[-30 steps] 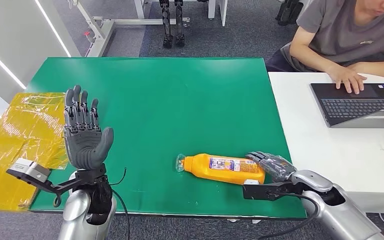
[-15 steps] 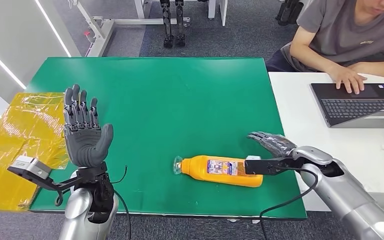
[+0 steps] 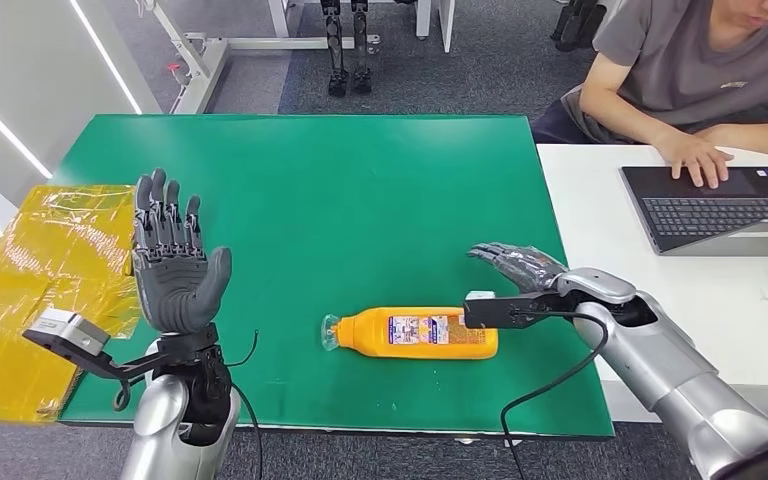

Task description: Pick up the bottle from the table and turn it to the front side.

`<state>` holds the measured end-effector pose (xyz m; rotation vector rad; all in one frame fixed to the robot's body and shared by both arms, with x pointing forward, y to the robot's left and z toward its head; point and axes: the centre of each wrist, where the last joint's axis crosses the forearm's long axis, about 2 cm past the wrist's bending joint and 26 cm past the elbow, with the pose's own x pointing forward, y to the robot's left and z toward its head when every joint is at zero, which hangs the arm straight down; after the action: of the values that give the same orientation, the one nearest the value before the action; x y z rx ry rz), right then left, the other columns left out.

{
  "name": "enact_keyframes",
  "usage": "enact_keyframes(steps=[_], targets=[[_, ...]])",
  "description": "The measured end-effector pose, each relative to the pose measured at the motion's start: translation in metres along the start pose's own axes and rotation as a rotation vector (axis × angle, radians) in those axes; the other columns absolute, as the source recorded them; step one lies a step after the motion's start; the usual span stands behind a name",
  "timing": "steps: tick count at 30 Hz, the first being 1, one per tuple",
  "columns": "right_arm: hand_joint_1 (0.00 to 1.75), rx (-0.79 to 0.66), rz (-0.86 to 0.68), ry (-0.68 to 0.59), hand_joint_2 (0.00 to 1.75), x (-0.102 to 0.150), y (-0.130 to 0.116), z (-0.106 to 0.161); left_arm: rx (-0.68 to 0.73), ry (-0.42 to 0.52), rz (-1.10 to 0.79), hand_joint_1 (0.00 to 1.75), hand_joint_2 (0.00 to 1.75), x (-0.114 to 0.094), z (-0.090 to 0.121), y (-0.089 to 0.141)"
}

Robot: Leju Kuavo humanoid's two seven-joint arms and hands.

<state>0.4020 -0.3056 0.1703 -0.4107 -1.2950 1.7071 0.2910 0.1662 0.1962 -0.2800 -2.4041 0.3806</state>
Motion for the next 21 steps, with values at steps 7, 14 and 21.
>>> enact_keyframes(steps=[7,14,21], targets=[[0.00,-0.043,-0.003,-0.059,1.75,0.015,-0.006,-0.004,-0.016,0.005,0.012,0.00,1.75,-0.001,0.001,-0.003],[0.00,-0.066,-0.022,-0.163,1.75,0.040,-0.002,-0.005,-0.015,0.005,0.006,0.00,1.75,-0.001,0.001,-0.003],[0.00,-0.075,-0.020,-0.226,1.75,0.054,-0.004,-0.005,-0.010,0.005,0.000,0.00,1.75,-0.001,0.001,-0.003]])
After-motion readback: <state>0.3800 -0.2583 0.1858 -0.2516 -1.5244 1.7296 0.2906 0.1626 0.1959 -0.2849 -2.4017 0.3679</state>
